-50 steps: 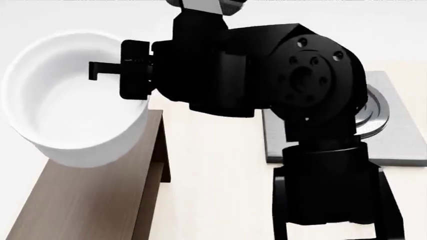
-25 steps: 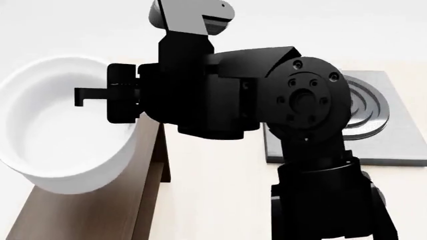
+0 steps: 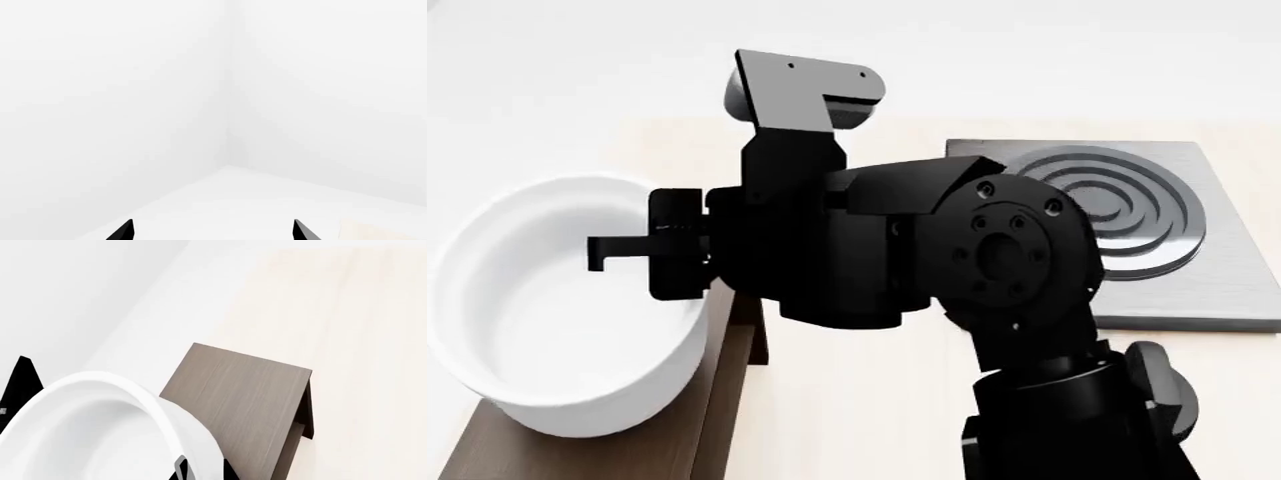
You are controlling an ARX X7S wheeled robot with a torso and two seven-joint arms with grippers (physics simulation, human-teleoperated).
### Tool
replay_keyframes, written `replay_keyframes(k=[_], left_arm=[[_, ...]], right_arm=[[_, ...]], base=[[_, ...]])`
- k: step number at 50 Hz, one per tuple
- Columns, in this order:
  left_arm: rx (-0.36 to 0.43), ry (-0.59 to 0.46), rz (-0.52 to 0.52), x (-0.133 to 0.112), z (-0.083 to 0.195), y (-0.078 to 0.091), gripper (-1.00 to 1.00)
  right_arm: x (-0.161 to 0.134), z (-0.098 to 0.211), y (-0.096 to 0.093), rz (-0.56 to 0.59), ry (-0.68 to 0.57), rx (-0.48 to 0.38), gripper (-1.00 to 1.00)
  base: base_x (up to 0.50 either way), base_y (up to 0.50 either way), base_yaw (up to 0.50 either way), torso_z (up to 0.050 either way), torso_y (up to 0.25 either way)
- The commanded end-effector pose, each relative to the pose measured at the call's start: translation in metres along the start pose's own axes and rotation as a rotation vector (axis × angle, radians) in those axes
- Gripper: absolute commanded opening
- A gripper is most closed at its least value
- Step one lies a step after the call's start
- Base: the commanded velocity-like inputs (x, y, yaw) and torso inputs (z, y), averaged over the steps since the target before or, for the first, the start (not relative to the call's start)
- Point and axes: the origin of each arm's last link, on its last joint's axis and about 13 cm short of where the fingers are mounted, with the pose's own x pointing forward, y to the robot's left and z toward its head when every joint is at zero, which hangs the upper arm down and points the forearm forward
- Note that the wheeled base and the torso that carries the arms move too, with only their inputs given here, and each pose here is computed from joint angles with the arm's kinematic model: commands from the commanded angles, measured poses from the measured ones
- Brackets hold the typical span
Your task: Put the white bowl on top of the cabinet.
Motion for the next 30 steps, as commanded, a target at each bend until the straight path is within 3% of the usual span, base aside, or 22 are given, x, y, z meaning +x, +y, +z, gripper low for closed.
replay_keyframes(k=[1, 24, 25, 30], left_arm=[[0.008, -0.004, 0.003, 0.0, -0.001, 0.0, 1.0], [0.011, -0.004, 0.008, 0.001, -0.002, 0.0, 1.0], [0.011, -0.004, 0.007, 0.001, -0.001, 0.0, 1.0], [0.01, -0.005, 0.008, 0.001, -0.001, 0.0, 1.0]], right_arm=[[0.004, -0.002, 0.0, 0.043, -0.011, 0.02, -1.0], [0.029, -0.011, -0.013, 0.019, 0.021, 0.024, -1.0], [0.029, -0.01, -0.013, 0.02, 0.02, 0.025, 1.0], [0.026, -0.007, -0.014, 0.021, -0.023, 0.024, 1.0]], base=[[0.0, 0.0, 0.0, 0.0, 0.0], [0.0, 0.0, 0.0, 0.0, 0.0], [0.0, 0.0, 0.0, 0.0, 0.0], [0.0, 0.0, 0.0, 0.0, 0.0]])
